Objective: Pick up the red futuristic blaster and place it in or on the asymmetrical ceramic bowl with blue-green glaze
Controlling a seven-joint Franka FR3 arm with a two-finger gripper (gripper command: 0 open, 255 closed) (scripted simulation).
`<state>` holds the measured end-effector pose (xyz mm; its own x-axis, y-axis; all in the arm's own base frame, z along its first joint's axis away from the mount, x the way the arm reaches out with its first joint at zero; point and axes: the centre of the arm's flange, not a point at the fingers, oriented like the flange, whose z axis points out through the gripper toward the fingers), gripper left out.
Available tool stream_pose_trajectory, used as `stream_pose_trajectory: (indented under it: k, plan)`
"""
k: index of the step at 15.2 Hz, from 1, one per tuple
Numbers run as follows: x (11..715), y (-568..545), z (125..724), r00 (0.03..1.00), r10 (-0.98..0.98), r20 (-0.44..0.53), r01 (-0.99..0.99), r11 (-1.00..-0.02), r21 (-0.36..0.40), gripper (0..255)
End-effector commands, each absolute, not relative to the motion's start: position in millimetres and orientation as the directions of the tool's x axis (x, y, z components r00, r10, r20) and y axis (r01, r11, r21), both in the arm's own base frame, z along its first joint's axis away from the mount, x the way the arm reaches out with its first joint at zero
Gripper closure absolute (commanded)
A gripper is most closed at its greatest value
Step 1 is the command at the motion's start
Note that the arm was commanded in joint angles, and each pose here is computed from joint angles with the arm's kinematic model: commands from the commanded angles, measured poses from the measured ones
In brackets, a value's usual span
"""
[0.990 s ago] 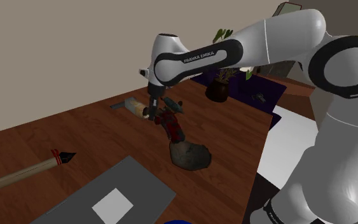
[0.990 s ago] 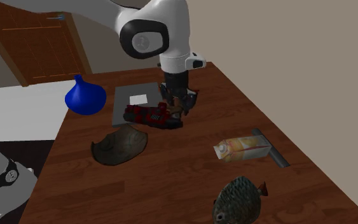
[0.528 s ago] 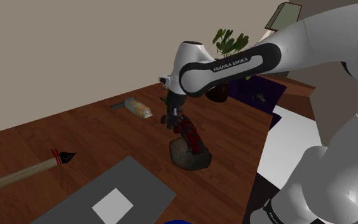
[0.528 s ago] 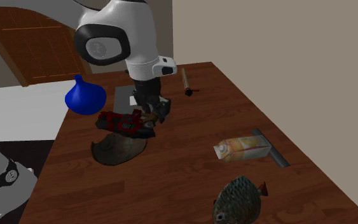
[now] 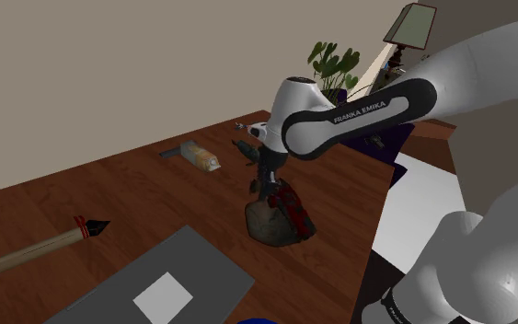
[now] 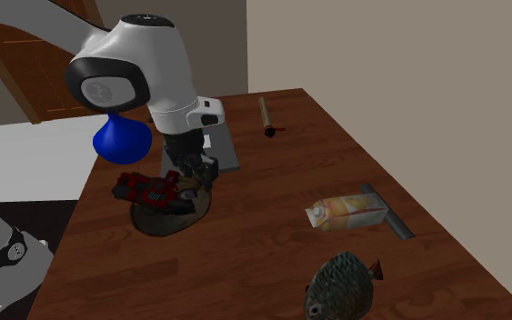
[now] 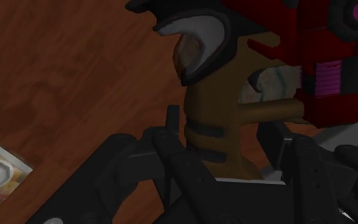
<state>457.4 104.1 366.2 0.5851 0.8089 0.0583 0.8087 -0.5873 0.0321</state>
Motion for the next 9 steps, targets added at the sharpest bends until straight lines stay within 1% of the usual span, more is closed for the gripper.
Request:
stream_pose_trajectory:
  k: [1, 7, 9]
  plan:
    - [456.6, 104.1, 355.9, 0.585, 0.809, 0.059, 0.809, -0.587, 0.033, 255]
    - [456.6, 104.1, 324.6, 0.585, 0.809, 0.059, 0.809, -0.587, 0.033, 255]
    - [456.6, 104.1, 324.6, 0.585, 0.809, 0.059, 0.809, -0.587, 0.033, 255]
